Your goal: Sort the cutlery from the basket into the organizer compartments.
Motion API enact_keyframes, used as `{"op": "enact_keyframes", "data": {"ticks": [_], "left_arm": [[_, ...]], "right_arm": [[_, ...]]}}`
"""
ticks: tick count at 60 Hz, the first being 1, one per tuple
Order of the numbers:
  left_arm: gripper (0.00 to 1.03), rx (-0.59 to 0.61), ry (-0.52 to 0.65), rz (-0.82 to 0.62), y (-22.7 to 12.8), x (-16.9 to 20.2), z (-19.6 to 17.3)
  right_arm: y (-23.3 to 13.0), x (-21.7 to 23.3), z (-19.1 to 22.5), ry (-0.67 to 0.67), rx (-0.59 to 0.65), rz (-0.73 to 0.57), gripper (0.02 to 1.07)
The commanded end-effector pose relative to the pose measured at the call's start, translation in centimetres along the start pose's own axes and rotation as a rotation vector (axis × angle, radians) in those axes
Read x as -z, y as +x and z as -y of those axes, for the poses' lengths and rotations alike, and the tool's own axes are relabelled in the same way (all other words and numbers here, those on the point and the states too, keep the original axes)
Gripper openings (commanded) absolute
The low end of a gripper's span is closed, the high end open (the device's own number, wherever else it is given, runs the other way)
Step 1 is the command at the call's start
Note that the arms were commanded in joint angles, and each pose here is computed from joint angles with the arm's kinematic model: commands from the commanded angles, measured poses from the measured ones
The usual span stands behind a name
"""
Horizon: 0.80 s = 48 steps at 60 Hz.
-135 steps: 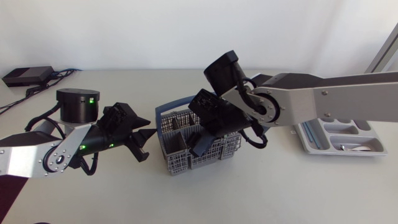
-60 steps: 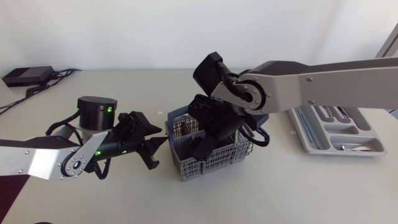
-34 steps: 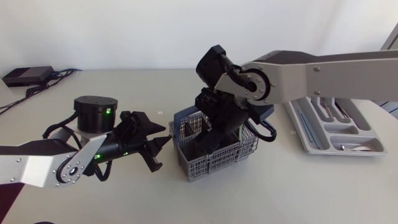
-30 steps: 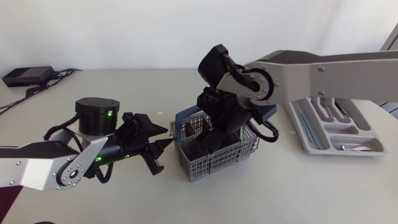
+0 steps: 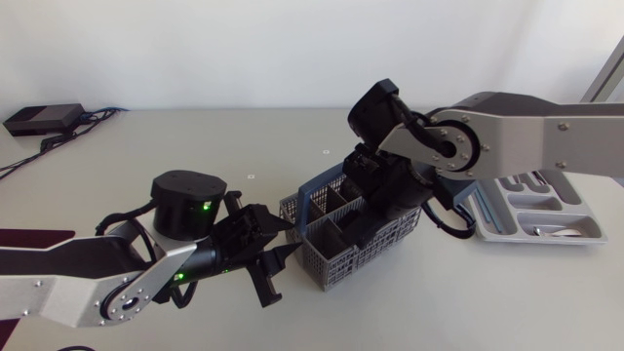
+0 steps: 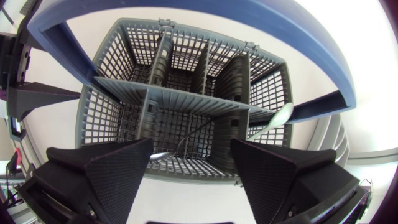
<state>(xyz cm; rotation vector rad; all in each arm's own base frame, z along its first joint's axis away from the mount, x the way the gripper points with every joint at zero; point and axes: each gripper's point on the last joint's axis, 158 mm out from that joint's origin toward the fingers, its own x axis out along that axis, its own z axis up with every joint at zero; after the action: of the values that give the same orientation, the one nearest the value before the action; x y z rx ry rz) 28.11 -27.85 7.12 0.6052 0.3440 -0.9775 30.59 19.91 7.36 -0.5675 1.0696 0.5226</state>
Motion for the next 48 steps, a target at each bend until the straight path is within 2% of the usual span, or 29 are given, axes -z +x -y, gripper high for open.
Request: {"op": "enact_keyframes", "data": {"ticks": [1, 6, 28, 31, 46, 48], "left_arm": [[0.41, 0.023, 0.038, -0.018, 0.4, 0.2, 1.0], [0.41, 0.023, 0.046, -0.022, 0.5, 0.1, 1.3], [0.41, 0.01, 0.071, -0.034, 0.9, -0.1, 1.6], [0.41, 0.01, 0.071, -0.034, 0.9, -0.1, 1.6], [0.41, 0.01, 0.078, -0.019, 0.6, -0.6, 1.8], [0.41, 0.013, 0.084, -0.018, 0.6, -0.7, 2.1]], "right_arm": [[0.6, 1.9, 0.0, 0.034, 0.002, -0.048, 0.89], [0.9, 2.2, 0.4, 0.057, 0.0, -0.063, 0.84], [1.2, 3.4, 0.5, 0.074, -0.021, -0.147, 0.84], [1.1, 3.6, 0.5, 0.072, -0.021, -0.161, 0.8], [0.4, 4.4, 0.5, 0.052, -0.005, -0.205, 0.79], [0.4, 4.6, 0.5, 0.049, -0.004, -0.214, 0.77]]}}
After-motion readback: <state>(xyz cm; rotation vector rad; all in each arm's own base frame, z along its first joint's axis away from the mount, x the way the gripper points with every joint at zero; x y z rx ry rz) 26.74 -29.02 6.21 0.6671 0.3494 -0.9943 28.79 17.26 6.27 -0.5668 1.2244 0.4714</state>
